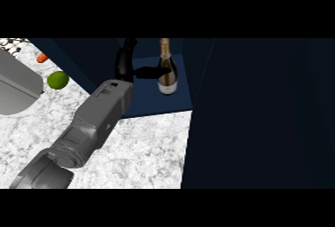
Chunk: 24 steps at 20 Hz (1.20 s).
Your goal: Pick up the wine, place it into the cabinet and close the cabinet
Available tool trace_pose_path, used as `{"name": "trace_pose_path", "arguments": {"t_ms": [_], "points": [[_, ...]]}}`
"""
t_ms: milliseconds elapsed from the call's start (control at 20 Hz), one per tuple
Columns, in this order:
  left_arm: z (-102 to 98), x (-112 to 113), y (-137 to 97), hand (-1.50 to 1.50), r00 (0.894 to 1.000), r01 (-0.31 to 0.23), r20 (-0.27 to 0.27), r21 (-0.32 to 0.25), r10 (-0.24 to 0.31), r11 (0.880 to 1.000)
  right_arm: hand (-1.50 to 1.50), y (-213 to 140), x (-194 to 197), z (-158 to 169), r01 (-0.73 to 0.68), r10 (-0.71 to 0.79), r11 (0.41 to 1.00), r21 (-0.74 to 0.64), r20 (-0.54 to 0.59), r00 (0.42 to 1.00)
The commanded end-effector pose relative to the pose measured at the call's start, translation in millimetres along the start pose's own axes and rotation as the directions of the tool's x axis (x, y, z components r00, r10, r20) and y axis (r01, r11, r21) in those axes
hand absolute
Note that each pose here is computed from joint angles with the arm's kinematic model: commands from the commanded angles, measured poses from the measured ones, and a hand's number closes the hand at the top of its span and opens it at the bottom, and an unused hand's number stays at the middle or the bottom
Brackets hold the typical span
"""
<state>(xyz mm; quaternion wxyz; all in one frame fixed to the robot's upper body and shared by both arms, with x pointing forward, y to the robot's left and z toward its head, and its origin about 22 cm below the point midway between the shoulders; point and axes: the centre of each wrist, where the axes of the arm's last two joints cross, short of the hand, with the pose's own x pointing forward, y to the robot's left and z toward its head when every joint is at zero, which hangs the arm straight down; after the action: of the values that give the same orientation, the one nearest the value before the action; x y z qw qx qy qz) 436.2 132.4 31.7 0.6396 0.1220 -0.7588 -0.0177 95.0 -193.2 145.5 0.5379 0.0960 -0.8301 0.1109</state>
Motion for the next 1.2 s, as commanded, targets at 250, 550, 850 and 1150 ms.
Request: {"name": "trace_pose_path", "arguments": {"t_ms": [250, 550, 850, 1150], "points": [[-13.8, 34.4, -15.8, 1.50, 0.969, -0.221, 0.088, -0.098, 0.230, 0.970, -1.50, -1.1, 33.5, 9.3, 0.082, -0.082, 0.997, 0.005, -0.005, 0.997], [-10.7, 39.3, -27.4, -1.50, 0.936, -0.317, 0.089, -0.204, 0.340, 0.926, -1.50, -1.5, 35.6, 13.1, 0.074, -0.074, 0.997, 0.001, -0.016, 0.997], [-5.0, 36.3, -35.1, -1.50, 0.926, -0.351, 0.052, -0.250, 0.374, 0.902, -1.50, -4.1, 45.8, 12.5, 0.082, -0.082, 0.996, -0.035, -0.006, 0.997], [2.6, 30.6, -38.5, -1.50, 0.923, -0.360, 0.039, -0.261, 0.382, 0.896, -1.50, -4.2, 49.1, 15.7, 0.068, -0.069, 0.996, -0.053, -0.016, 0.997]]}}
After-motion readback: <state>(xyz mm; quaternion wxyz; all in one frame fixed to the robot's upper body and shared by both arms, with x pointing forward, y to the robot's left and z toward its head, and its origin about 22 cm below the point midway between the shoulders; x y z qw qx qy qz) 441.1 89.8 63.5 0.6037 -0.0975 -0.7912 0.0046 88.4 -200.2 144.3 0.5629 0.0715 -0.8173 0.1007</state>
